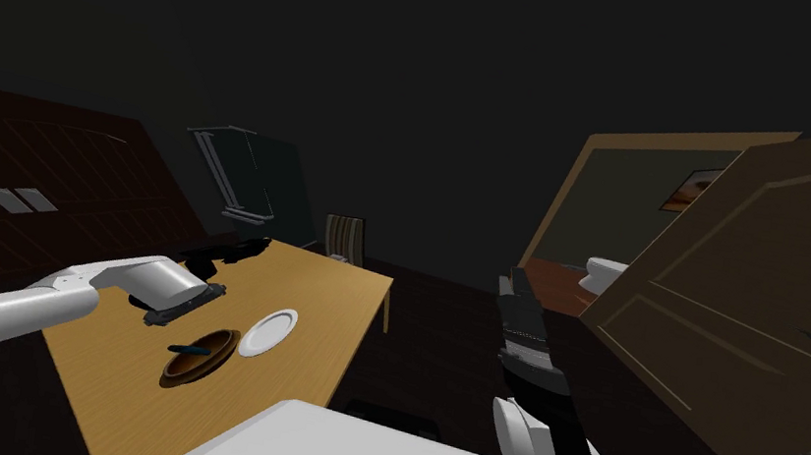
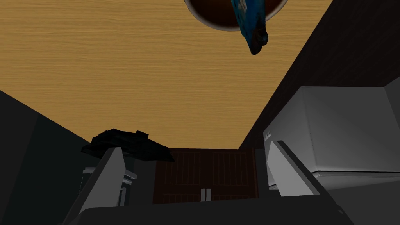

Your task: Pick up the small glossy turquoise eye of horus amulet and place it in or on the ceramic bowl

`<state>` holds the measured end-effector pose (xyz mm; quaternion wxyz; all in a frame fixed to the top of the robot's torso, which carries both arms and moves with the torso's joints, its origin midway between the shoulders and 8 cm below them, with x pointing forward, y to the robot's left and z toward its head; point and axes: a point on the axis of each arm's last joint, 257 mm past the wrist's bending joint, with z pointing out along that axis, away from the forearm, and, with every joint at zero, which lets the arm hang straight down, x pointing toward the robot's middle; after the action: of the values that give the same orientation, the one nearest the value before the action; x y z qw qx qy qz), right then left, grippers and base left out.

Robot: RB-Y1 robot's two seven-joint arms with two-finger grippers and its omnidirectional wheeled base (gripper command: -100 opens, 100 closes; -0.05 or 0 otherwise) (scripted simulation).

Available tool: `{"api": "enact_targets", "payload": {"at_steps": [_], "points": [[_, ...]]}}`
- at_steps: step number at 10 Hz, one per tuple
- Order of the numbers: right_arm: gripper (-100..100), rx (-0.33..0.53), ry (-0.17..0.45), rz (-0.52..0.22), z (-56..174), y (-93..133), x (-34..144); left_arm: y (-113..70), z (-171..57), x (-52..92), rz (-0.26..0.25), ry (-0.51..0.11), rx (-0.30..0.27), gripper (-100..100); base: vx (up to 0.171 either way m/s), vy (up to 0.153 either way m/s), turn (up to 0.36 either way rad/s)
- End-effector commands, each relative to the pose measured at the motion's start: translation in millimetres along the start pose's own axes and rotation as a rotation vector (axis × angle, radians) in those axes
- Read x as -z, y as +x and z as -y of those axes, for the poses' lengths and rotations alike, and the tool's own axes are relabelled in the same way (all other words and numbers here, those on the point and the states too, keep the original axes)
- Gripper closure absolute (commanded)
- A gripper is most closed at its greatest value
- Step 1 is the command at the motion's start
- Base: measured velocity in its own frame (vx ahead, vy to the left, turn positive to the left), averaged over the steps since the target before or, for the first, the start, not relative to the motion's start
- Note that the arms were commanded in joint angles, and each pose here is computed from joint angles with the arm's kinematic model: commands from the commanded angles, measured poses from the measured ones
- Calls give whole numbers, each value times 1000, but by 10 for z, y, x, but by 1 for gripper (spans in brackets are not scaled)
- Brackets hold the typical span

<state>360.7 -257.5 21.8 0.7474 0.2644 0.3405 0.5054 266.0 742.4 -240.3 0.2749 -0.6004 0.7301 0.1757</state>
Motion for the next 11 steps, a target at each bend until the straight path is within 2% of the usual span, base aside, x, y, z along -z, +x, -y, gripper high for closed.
{"api": "enact_targets", "payload": {"at_steps": [1, 5, 9, 11], "points": [[0, 0, 0, 0, 0, 0, 0, 0, 0, 0, 0, 0, 0, -100, 5, 0, 15], [0, 0, 0, 0, 0, 0, 0, 0, 0, 0, 0, 0, 0, -100, -2, 0, -5], [0, 0, 0, 0, 0, 0, 0, -147, 286, 366, 0, 16, -17, -100, 8, 0, 34], [0, 0, 0, 0, 0, 0, 0, -175, 363, 473, -1, 20, -24, -100, 5, 0, 18]]}}
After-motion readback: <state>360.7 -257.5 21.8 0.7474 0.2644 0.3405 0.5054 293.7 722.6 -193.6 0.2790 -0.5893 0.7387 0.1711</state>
